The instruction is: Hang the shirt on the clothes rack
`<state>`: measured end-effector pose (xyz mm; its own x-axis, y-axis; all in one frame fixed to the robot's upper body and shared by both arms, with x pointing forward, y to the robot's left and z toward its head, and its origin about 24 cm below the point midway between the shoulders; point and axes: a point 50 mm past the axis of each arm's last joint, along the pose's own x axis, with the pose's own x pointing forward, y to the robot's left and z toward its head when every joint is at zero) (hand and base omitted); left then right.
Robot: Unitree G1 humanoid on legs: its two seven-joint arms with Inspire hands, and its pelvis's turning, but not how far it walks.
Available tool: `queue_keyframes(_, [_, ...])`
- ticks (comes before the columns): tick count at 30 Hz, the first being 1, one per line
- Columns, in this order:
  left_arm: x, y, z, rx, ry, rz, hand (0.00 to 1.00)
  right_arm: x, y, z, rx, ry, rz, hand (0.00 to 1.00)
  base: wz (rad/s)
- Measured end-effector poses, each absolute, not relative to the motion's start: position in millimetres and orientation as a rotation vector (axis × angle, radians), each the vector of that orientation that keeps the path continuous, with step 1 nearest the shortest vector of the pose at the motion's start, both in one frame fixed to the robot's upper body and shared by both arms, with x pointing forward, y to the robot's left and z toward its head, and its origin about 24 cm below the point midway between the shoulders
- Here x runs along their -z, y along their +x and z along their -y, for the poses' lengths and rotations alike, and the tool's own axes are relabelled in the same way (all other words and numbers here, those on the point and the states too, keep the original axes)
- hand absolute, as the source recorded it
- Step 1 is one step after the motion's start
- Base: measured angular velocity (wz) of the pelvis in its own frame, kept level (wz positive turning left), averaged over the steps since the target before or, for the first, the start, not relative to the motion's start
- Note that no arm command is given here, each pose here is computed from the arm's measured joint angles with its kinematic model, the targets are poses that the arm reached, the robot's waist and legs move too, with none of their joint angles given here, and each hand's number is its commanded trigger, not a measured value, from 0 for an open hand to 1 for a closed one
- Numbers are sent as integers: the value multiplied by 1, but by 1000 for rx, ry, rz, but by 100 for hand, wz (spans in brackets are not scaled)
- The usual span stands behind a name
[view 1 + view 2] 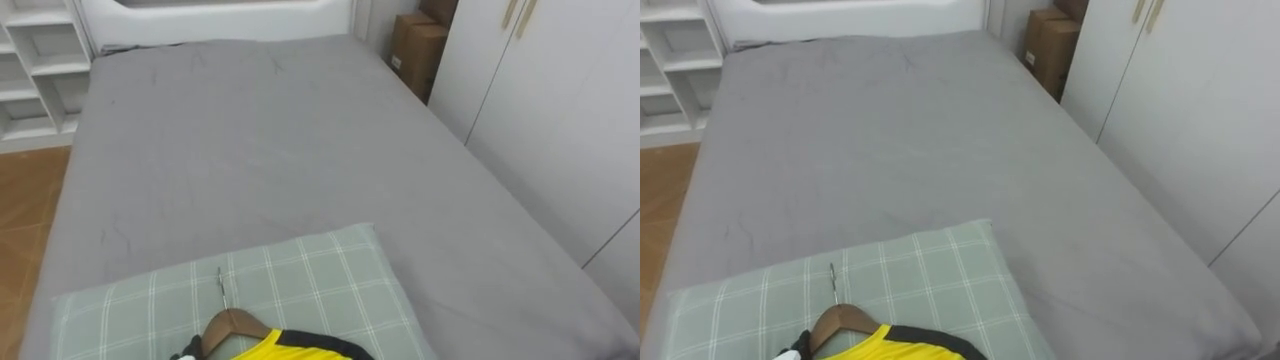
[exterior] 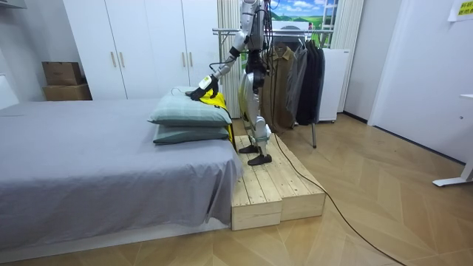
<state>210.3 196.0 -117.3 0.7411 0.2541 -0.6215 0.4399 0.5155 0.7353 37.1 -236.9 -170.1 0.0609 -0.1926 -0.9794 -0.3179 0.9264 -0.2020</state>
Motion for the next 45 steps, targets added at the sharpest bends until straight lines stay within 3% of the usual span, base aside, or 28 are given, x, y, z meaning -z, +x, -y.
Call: queue_keyframes(45, [119, 206, -205, 59, 1001, -783, 0, 170, 33, 238, 12, -362, -1512, 0, -1])
